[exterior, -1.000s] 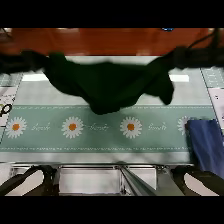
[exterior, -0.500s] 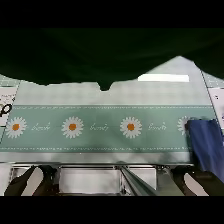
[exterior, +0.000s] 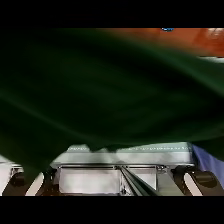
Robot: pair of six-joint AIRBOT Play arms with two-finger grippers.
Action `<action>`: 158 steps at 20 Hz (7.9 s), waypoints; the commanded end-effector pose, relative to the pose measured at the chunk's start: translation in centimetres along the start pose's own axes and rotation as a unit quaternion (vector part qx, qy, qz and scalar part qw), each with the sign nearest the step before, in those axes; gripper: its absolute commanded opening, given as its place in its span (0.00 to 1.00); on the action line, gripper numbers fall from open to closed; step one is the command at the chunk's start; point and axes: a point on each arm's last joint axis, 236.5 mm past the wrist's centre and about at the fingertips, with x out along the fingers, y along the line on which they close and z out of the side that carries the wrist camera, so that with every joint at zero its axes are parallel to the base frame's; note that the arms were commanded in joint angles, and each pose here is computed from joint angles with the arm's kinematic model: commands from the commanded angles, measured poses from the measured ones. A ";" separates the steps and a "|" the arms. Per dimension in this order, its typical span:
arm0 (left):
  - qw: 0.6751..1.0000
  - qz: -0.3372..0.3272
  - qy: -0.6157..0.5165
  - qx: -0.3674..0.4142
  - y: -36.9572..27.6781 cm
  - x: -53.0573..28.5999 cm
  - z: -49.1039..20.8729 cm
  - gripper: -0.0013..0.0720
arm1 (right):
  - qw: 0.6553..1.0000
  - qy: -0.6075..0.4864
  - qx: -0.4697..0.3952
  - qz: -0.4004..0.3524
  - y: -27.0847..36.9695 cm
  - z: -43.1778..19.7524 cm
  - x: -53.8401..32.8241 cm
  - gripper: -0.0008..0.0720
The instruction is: Fold the shirts.
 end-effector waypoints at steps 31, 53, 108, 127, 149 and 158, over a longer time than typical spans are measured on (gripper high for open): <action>0.699 0.115 0.610 -0.355 15.4 13.7 -49.2 0.71 | 0.909 0.267 0.317 -0.035 -26.2 -15.7 32.6 0.58; 0.608 0.000 0.553 -0.569 -1.5 7.4 -59.8 0.06 | 0.877 0.219 0.428 -0.007 -18.9 -27.2 27.9 0.58; 0.973 0.228 -0.033 -0.027 7.3 -8.7 0.1 0.04 | 0.973 -0.154 0.002 -0.171 -4.7 7.1 -5.0 0.05; 0.875 0.166 0.371 -0.264 16.8 34.1 -44.4 0.04 | 0.963 0.174 0.206 -0.029 -25.3 -8.8 41.6 0.05; 0.688 0.002 0.678 -0.259 10.7 22.7 -55.6 0.04 | 0.882 0.393 0.256 0.040 -23.3 -19.4 41.3 0.05; 0.655 0.022 0.698 -0.290 9.7 21.0 -57.4 0.71 | 0.878 0.393 0.273 0.033 -23.3 -20.2 41.5 0.58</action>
